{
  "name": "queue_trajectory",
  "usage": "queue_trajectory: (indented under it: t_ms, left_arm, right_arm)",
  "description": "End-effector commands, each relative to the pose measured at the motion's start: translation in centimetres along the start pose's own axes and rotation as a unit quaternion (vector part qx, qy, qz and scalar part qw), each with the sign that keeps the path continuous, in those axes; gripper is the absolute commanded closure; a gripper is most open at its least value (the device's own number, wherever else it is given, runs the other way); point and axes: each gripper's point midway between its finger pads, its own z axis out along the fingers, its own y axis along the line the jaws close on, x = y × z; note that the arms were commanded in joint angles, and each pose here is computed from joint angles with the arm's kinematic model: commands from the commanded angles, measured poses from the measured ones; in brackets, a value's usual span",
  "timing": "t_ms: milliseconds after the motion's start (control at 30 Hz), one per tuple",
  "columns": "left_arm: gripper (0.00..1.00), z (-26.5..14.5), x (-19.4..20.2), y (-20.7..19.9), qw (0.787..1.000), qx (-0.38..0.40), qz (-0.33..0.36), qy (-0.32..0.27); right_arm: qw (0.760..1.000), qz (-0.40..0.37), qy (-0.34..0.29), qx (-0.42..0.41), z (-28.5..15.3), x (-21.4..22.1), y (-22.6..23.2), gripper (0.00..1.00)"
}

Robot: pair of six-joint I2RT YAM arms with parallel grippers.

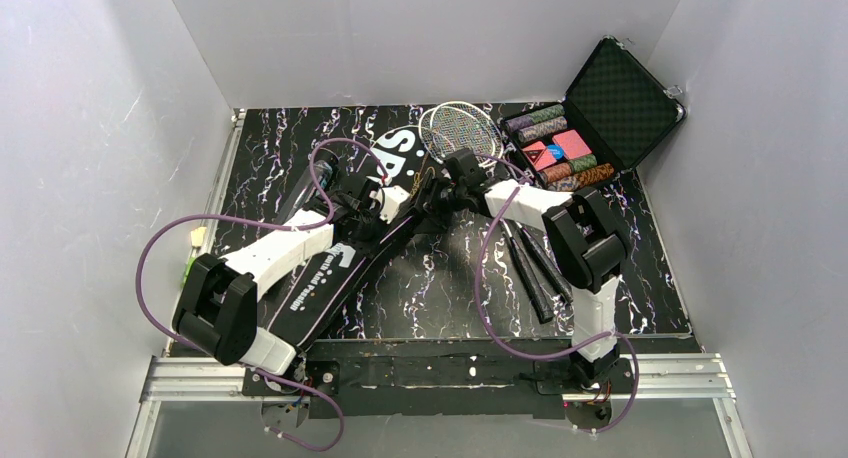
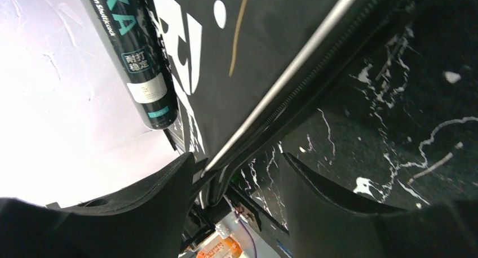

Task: Pack up the badminton gear

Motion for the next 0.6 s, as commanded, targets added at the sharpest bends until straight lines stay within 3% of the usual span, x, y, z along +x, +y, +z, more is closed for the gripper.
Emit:
queue_trajectory:
  t_ms: [0, 233, 567]
  left_arm:
    - [0.89, -1.4, -1.7, 0.1, 1.0, -0.004, 0.0, -0.027]
    - [0.89, -1.5, -2.1, -0.1, 0.999, 0.002, -0.004, -0.033]
    - [1.0, -3.3, -2.8, -0.3, 0.999, 0.002, -0.017, -0.044]
  right_arm:
    - [0.999, -0.017, -0.007, -0.034, -1.5, 0.6, 1.9, 0.34]
    - [0.999, -0.013, -0.012, -0.043, -0.8, -0.3, 2.9, 0.35]
    - [0.999, 0.002, -0.03, -0.033, 1.1, -2.3, 2.9, 0.38]
